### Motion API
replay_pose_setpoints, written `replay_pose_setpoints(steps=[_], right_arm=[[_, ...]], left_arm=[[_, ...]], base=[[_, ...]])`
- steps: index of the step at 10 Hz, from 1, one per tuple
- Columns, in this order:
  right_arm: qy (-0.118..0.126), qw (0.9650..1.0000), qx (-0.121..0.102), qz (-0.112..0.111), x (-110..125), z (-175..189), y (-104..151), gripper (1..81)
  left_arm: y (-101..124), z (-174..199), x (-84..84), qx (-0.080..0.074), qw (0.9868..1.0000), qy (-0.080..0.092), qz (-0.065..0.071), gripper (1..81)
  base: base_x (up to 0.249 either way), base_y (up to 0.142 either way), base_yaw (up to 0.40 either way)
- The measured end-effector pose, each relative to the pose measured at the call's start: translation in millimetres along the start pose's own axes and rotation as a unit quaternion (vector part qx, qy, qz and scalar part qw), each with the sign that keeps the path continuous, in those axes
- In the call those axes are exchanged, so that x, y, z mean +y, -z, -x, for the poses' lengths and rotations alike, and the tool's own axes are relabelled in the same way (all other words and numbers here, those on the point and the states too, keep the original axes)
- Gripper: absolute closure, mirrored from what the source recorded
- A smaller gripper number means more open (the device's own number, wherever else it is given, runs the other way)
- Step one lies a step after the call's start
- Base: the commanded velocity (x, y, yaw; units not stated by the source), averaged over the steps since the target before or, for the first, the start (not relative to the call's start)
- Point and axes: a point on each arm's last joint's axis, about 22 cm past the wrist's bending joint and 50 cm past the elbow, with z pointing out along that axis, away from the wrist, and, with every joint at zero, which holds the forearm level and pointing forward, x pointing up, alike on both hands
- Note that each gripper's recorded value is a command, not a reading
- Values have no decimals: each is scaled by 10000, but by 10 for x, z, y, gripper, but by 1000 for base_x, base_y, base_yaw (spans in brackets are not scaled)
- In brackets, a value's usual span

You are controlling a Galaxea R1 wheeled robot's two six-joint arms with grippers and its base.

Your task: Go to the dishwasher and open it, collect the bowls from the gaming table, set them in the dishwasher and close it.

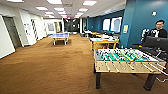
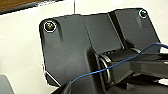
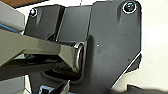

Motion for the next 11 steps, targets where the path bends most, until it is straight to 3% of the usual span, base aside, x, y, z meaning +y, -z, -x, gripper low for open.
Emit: replay_pose_setpoints(steps=[4, 11], right_arm=[[1, 10000, -1, 5, 8, -1, 1, 10], [-1, 10000, 2, -26, -39, -8, -8, 10]], left_arm=[[1, 27, -3, -18, 10000, 4, -2, 10], [10, 33, -46, -20, 10000, 6, -29, 10]], base=[[143, 0, 0], [142, 63, 0]])
